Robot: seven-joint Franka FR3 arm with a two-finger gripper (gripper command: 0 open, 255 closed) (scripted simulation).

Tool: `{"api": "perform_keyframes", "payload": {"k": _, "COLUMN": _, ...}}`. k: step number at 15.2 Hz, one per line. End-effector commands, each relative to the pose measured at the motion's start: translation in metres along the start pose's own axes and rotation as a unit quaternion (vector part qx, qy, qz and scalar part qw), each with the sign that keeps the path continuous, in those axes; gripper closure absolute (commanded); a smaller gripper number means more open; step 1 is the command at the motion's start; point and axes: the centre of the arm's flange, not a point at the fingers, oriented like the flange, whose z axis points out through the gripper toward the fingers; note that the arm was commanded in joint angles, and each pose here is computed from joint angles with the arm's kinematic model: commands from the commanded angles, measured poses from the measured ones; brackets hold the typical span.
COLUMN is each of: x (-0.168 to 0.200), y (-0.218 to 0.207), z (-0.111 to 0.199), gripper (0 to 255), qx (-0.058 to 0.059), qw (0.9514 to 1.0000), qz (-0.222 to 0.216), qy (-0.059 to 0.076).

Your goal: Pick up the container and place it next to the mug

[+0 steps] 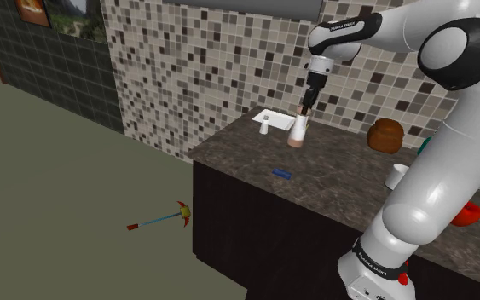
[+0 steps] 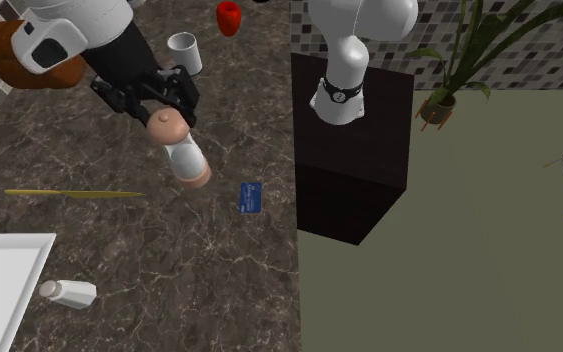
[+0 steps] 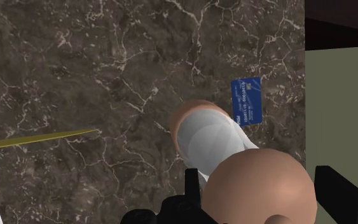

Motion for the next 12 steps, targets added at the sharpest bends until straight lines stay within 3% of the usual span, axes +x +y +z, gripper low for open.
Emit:
{"api": "perform_keyframes", "payload": {"k": 1, "x": 0.000, "y": -0.002, "z": -0.011, "gripper": 255, "qx": 0.000, "qw": 1.0000, "qz": 0.000, "qy": 0.000}}
{"api": "perform_keyframes", "payload": {"k": 12, "x": -0.001, "y": -0.012, "z": -0.068, "gripper": 255, "qx": 0.000, "qw": 1.0000, "qz": 0.000, "qy": 0.000}}
